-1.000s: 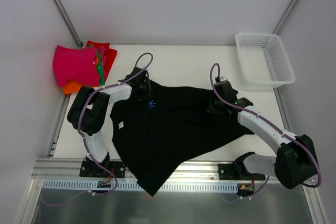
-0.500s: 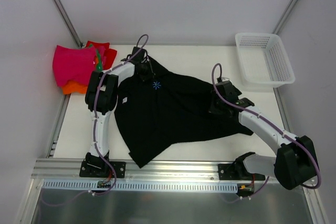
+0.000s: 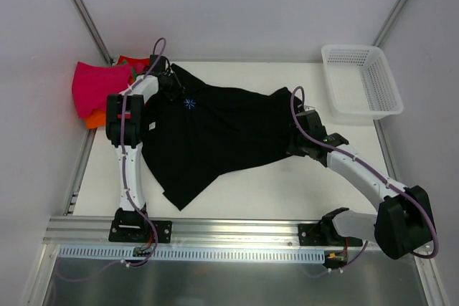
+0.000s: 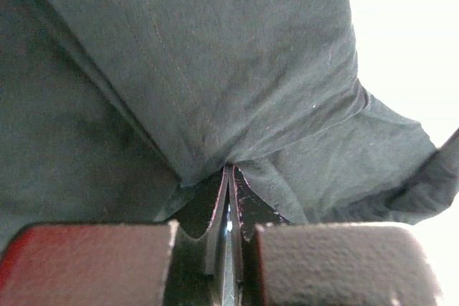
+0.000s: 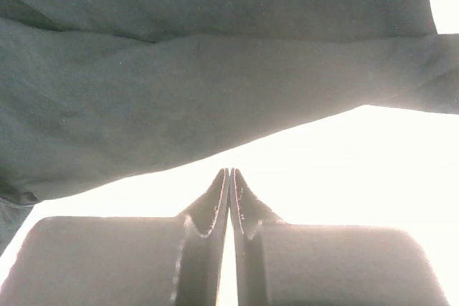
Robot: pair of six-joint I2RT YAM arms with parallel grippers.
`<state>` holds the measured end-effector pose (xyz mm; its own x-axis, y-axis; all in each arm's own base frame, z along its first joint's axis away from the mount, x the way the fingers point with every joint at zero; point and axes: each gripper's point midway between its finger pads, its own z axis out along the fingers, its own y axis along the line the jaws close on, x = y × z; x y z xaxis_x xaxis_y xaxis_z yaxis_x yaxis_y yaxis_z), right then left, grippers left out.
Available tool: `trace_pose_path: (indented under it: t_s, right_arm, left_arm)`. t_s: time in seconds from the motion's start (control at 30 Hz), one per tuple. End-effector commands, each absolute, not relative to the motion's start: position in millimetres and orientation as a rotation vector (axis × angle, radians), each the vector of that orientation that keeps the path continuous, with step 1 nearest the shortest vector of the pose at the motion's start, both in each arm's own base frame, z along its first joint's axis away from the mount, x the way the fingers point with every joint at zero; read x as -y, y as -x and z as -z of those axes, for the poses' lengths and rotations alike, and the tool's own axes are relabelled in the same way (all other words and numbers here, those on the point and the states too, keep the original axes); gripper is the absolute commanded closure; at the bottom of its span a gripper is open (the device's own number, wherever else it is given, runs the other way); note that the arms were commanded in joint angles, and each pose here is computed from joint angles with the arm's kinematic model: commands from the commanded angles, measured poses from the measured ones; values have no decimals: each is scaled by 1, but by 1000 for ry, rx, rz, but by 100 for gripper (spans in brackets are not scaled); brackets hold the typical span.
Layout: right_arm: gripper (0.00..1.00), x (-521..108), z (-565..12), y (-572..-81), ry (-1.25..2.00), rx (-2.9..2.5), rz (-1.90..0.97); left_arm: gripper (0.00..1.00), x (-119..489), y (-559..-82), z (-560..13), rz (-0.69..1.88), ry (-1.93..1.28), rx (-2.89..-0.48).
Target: Fold and stack the t-shirts
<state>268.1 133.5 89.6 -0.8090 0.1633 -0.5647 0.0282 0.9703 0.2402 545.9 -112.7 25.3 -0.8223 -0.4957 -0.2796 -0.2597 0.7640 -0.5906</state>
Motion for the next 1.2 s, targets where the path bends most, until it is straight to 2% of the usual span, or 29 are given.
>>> trace_pose_path:
  t_s: [0.0, 0.03, 0.1, 0.13, 0.2, 0.33, 0.43, 0.53, 0.57, 0.63, 0.67, 0.7, 0.87, 1.17]
  right_arm:
    - [100, -131, -109, -277, -135, -2452, -289]
    - [100, -131, -108, -278, -135, -2452, -283]
    - [100, -129, -107, -280, -141, -2446, -270]
    - [100, -129, -107, -281, -143, -2444, -263]
    - [99, -129, -107, -286, -148, -2442, -254]
    - [100, -135, -108, -303, -154, -2447, -264]
    - [99, -140, -104, -317, -153, -2473, -264]
    - [100, -140, -92, -326, -168, -2514, -264]
    - [100, -140, -91, -327, -170, -2520, -265]
    - [99, -140, -84, -328, -179, -2536, -266]
    - [99, -139, -82, -328, -180, -2537, -266]
    - [99, -138, -80, -328, -184, -2540, -265]
    - [100, -136, -80, -329, -197, -2536, -271]
    - [99, -134, -71, -341, -201, -2564, -260]
  left_arm:
    - [96, 136, -518, -50, 657, 416, -2576]
    - [91, 151, -513, -75, 645, 344, -2538]
    - [81, 157, -498, -82, 578, 289, -2538]
    - [68, 167, -492, -105, 587, 246, -2496]
    - [53, 170, -476, -121, 588, 225, -2475]
    - [46, 174, -445, -142, 573, 197, -2438]
    - [46, 174, -414, -147, 509, 170, -2430]
    - [52, 172, -384, -134, 469, 167, -2463]
    - [63, 170, -370, -119, 445, 164, -2499]
    - [78, 167, -358, -112, 406, 145, -2512]
    - [93, 166, -351, -107, 390, 131, -2524]
    - [100, 168, -337, -95, 370, 105, -2555]
    - [100, 167, -299, -58, 250, 26, -2637]
    - [100, 173, -273, -25, 194, -30, -2727]
